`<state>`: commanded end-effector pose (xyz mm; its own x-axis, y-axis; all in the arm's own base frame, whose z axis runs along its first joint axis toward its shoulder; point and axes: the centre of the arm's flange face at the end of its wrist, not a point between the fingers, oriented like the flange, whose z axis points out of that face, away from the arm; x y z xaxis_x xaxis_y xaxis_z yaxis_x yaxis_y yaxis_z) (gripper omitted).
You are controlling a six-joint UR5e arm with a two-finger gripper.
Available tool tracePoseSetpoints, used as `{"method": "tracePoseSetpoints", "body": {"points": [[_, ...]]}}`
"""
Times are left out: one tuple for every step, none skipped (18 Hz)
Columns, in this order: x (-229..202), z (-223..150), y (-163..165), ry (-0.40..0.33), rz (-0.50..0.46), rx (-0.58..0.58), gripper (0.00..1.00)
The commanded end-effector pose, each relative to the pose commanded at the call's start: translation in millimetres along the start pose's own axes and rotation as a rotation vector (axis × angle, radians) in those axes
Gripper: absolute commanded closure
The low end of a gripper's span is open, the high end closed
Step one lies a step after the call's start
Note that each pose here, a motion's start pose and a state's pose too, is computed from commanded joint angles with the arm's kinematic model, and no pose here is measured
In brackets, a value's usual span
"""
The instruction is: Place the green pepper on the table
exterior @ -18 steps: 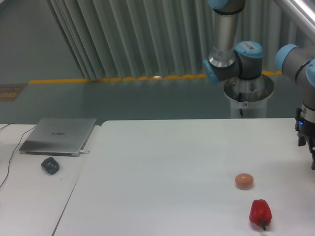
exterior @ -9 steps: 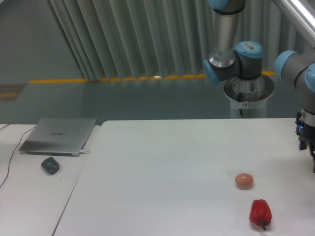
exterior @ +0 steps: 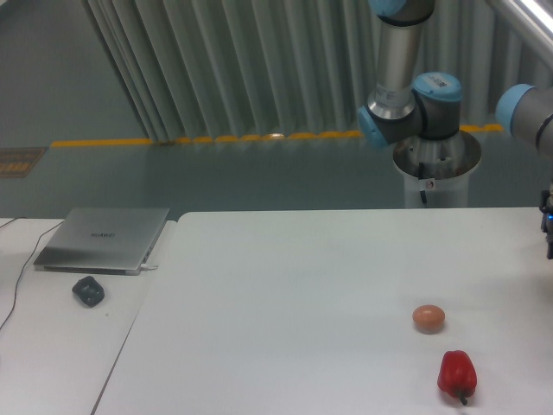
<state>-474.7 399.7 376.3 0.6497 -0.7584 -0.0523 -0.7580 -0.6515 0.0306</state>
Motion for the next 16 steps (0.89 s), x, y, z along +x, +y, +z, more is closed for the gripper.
{"method": "tracePoseSetpoints", "body": {"points": [[0.6, -1.0, 5.8, 0.000, 0.029, 0.000, 0.00], [1.0, -2.2, 10.7, -0.001, 0.058, -0.001, 0.00], [1.8, -2.8, 16.6, -0.001, 0.075, -0.004, 0.00], [3.4, -3.0, 21.9, -0.001, 0.089, -0.004, 0.00], [4.0, -2.9, 24.9, 0.000, 0.104, -0.006, 0.00], [5.0, -2.8, 29.5, 0.000, 0.123, -0.006, 0.00], [6.2, -2.7, 35.0, 0.000, 0.147, -0.006, 0.00], [7.0, -2.0, 36.9, 0.002, 0.173, -0.006, 0.00], [7.7, -0.2, 39.6, 0.005, 0.190, -0.005, 0.00], [8.6, 0.5, 42.2, 0.007, 0.201, -0.004, 0.00], [10.4, 0.4, 47.4, 0.006, 0.201, -0.003, 0.00], [11.1, 1.0, 49.3, 0.007, 0.210, -0.005, 0.00], [12.2, 3.4, 51.8, 0.011, 0.223, -0.002, 0.00], [13.0, 3.3, 52.7, 0.012, 0.237, -0.004, 0.00], [15.1, 2.1, 56.2, 0.019, 0.253, -0.016, 0.00], [17.6, 1.3, 62.3, 0.031, 0.269, -0.032, 0.00]]}}
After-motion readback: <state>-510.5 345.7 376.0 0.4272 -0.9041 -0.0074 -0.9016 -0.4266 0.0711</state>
